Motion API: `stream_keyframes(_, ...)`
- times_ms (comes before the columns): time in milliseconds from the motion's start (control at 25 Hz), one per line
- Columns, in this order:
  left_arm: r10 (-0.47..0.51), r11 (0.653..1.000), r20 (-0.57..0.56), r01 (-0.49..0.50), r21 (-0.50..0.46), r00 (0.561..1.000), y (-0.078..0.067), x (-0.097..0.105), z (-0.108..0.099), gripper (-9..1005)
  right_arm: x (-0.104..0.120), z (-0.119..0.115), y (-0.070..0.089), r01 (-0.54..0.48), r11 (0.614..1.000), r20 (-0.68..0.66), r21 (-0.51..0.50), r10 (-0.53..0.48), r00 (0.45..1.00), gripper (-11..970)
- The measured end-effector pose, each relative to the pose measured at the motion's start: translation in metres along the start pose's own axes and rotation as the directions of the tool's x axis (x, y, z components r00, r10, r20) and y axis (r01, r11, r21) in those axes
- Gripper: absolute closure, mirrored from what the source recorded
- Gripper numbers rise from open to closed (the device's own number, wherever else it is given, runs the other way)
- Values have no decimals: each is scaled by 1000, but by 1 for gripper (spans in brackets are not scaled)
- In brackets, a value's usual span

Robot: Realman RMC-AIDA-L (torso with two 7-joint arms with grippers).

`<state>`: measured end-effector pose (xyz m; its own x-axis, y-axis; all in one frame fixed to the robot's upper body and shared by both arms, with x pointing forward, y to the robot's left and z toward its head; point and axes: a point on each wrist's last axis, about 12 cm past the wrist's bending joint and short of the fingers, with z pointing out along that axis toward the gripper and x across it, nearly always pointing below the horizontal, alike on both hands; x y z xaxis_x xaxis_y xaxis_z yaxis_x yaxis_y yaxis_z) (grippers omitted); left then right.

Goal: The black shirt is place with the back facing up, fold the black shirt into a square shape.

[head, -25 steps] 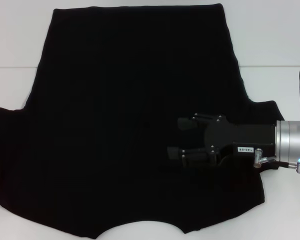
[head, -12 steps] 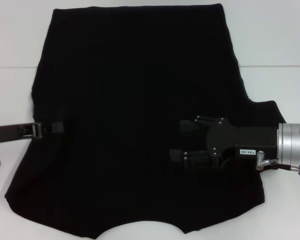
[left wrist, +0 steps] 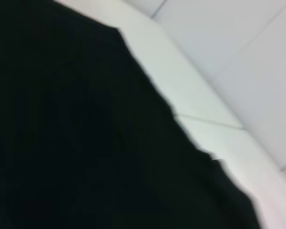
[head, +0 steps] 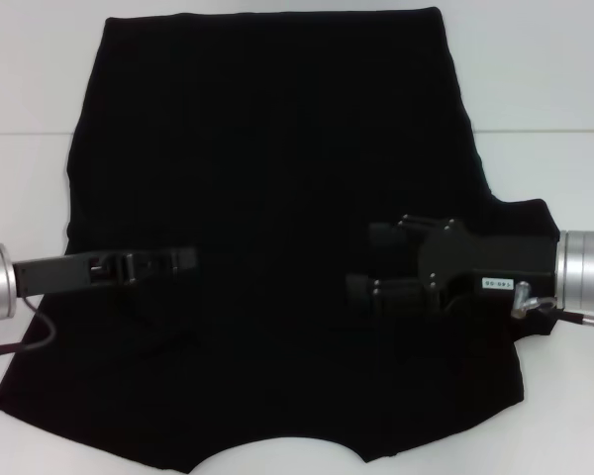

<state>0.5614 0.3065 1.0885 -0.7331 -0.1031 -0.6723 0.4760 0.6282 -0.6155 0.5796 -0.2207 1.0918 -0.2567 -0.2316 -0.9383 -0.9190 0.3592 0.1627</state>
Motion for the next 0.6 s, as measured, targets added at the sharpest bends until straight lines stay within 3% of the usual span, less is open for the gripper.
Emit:
stream_keyframes(160,37,986,71,-48,158,997,-17,-2,-2,746,-4,-10,-11,-83,996,-13,44,84,996,72)
stream_keyframes(320,132,926,214,-197,323,968,-34,7,-4,588,-12,-27,-27,-236,964,-20,123,240,971,73)
stream_keyframes(440,210,881,271,-303,365,939,-43,18,2,446,-14,-44,-41,-363,909,-45,205,379,924,73)
stream_keyframes(600,326,823,251,-404,398,911,-52,29,14,284,-14,-67,-55,-469,821,-80,324,518,851,74)
